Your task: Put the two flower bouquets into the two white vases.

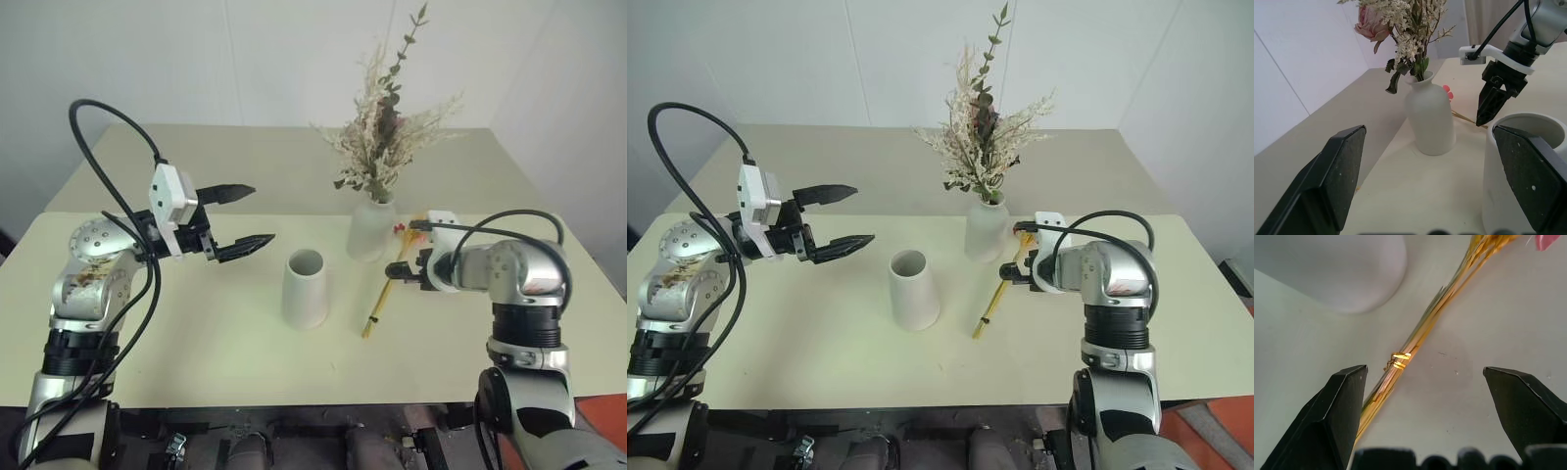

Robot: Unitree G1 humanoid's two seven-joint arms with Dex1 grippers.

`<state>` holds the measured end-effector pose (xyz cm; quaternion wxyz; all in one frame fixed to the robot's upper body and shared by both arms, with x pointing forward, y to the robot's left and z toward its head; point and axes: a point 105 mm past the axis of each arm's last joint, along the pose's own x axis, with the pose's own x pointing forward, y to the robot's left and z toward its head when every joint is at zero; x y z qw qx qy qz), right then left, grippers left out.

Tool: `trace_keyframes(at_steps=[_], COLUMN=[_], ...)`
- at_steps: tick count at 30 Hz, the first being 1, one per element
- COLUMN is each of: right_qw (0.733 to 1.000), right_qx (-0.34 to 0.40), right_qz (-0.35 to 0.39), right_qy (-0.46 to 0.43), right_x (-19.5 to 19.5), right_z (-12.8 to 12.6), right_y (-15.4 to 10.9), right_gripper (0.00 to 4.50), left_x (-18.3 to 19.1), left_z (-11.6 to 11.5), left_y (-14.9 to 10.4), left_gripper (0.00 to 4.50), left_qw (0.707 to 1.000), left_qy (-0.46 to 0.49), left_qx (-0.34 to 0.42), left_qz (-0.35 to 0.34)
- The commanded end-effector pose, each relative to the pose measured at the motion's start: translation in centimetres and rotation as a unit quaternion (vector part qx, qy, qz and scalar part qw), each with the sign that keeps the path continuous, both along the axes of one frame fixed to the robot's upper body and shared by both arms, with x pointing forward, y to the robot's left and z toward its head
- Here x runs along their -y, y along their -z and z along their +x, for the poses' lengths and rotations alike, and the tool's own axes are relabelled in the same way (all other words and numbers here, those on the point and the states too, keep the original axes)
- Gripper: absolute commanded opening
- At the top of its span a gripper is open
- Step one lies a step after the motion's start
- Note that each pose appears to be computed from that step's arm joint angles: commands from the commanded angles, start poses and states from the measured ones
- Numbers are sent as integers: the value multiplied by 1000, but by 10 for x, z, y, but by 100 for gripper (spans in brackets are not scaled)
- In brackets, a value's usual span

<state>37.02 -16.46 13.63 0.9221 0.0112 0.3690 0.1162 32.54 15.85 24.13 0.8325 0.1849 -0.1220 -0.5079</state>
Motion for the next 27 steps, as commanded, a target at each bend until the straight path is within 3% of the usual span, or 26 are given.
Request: trace_keyframes(at_steps=[1,5,15,19,21,24,27], right_qw=[999,1000,999,992,975,920,846], right_qx=[30,28,26,58,123,244,378], right_qz=[-1,3,-9,-32,-80,-163,-200], right_qy=[-13,-6,34,105,167,259,320], right_x=[-7,-6,13,43,73,114,138], right_z=[8,15,22,23,24,16,-7], right_y=[-14,-8,-1,-6,-18,-52,-104], right_gripper=[444,361,9,3,3,3,3], left_x=[2,3,2,1,0,-1,-4], left_z=[-5,-5,-5,-5,-5,-4,-2], left_y=[-10,-11,-9,-10,-11,-12,-14], left_gripper=[450,450,450,450,450,450,450], left_qw=[1000,1000,999,999,999,999,999], left_qy=[-1,-3,-8,-10,-10,-12,-14], left_qx=[30,31,31,33,35,36,38], left_qz=[2,-1,1,5,6,8,9])
